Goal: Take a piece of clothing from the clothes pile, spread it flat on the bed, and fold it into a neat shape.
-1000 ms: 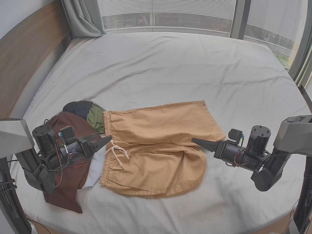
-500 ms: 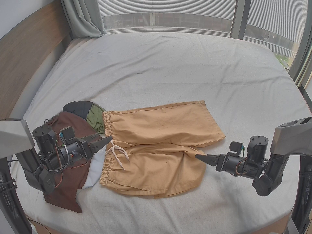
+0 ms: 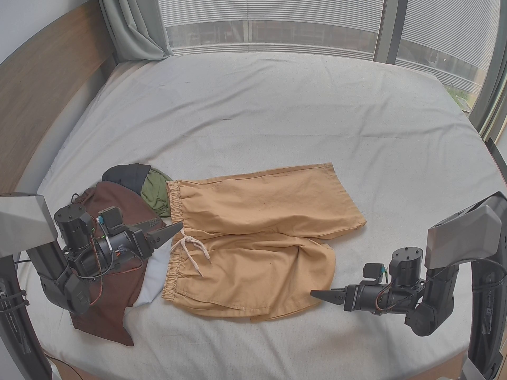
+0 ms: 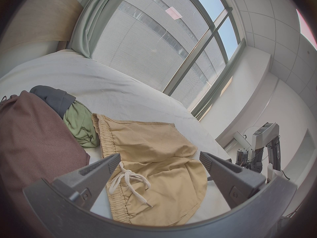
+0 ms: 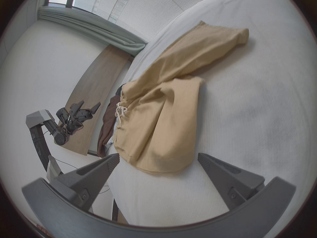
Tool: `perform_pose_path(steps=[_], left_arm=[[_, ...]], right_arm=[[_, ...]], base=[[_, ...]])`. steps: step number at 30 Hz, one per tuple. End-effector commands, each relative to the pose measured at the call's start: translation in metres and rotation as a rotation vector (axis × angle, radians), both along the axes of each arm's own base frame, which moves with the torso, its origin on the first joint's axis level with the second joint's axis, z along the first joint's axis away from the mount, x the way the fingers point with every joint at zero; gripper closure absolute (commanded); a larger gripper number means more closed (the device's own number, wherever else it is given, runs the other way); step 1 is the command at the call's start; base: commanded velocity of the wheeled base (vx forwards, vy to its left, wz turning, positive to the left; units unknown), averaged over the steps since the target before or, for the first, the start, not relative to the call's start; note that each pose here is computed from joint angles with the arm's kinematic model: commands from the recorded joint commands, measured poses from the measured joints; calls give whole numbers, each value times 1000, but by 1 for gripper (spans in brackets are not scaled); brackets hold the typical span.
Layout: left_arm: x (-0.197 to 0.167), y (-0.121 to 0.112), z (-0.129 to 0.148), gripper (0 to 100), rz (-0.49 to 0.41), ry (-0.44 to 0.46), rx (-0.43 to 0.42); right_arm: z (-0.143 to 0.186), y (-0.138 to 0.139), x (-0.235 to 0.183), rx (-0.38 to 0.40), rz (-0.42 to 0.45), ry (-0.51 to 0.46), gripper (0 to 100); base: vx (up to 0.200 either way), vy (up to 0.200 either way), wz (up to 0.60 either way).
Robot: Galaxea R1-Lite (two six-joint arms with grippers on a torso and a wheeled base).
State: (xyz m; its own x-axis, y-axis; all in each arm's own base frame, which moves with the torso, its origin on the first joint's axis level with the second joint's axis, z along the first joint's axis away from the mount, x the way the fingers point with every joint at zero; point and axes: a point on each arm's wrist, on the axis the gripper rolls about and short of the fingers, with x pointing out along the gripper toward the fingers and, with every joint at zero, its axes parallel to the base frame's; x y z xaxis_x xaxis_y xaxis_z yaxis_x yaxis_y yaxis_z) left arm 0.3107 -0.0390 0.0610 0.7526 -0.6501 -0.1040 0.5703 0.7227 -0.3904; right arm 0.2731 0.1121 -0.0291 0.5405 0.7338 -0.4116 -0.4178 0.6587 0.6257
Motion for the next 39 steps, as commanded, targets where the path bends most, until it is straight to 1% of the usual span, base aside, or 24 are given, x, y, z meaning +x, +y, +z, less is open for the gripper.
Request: perform_pose_path(steps=[1, 6, 9, 13, 14, 18, 23, 32, 35, 39], left_arm=[[0, 0, -1, 0, 0, 2, 0], [0, 0, -1, 0, 0, 2, 0], [1, 0, 0, 0, 0, 1, 0], [1, 0, 0, 0, 0, 1, 0], [1, 0, 0, 0, 0, -1, -1], [1, 0, 0, 0, 0, -1, -1], [1, 0, -1, 0, 0, 2, 0], [0, 0, -2, 0, 0, 4, 1], [0, 0, -2, 0, 0, 4, 1], [1, 0, -4, 0, -1, 10, 4]], right_arm=[[-16, 4, -5, -18, 20, 51, 0], [-20, 5, -6, -14, 27, 70, 0], [-19, 11, -8, 1, 51, 79, 0], [-17, 18, -8, 36, 51, 102, 0], [-15, 22, -6, 56, 49, 106, 0], [-13, 24, -3, 76, 39, 117, 0], [-2, 24, 1, 97, 34, 78, 0], [34, 11, 8, 134, -9, -41, 0], [42, 10, 9, 145, -10, -65, 0], [41, 10, 9, 143, -12, -65, 0]], base=[[0, 0, 0], [0, 0, 0], [0, 0, 0], [0, 0, 0], [0, 0, 0], [0, 0, 0], [0, 0, 0], [0, 0, 0], [0, 0, 0], [0, 0, 0]])
